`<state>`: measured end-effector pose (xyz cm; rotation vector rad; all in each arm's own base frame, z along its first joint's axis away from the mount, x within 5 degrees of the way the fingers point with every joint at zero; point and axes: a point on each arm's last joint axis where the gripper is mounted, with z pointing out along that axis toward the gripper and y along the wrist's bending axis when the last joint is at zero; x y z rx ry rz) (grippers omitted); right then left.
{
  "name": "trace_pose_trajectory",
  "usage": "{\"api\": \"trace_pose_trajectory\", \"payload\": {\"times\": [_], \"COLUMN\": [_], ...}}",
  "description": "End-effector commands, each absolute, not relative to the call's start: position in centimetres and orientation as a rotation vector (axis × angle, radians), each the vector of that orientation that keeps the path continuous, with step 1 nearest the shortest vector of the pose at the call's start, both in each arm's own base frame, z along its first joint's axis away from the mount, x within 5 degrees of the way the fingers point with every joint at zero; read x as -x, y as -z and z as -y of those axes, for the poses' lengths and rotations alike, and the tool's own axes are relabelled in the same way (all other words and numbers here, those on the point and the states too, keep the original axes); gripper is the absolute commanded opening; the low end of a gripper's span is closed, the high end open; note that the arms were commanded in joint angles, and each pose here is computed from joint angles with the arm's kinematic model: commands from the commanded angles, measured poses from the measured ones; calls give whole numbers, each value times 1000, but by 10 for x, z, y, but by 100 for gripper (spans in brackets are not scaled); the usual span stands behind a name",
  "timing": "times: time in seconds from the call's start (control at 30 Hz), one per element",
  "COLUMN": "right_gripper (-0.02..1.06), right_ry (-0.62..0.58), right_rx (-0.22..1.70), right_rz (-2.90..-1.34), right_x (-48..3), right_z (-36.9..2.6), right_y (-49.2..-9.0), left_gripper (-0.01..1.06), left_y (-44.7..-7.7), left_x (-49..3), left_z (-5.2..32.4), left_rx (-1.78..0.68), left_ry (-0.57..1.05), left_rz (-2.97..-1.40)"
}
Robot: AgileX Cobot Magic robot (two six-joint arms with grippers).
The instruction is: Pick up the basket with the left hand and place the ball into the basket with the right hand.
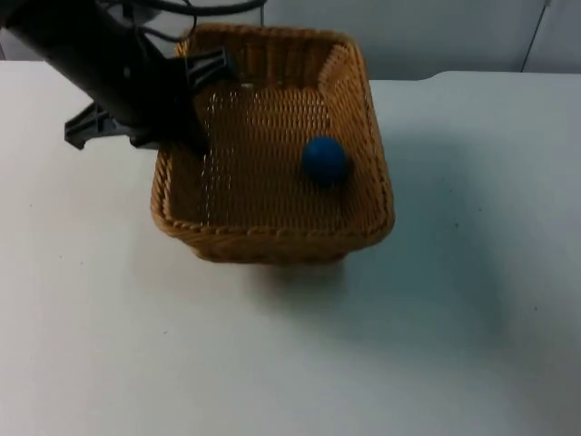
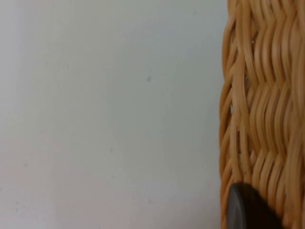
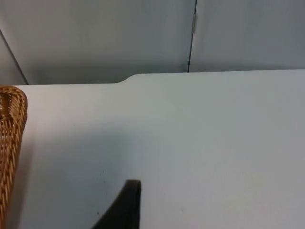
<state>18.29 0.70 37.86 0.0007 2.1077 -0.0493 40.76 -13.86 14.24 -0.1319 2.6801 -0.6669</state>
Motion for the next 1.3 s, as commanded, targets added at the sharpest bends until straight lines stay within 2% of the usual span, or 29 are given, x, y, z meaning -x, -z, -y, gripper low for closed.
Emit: {"api": "trace_pose_trajectory", "payload": {"times": [0.0, 0.47, 1.27], "right_gripper": [104, 104, 104], "right_ry": [59, 68, 69], "right_rx": [30, 40, 42], "right_rz": [-2109, -2127, -2122], "right_x": [-188, -192, -192], "right_z": [-11, -13, -13], "right_y": [-376, -372, -373], "left_gripper": [0, 0, 0], "left_y": [-136, -111, -104], "left_x": [-406, -408, -399], "left_z": [139, 139, 151], "left_rx": [181, 242, 133], "left_ry": [677, 671, 649], "left_rz": [-2680, -2718, -2780]}}
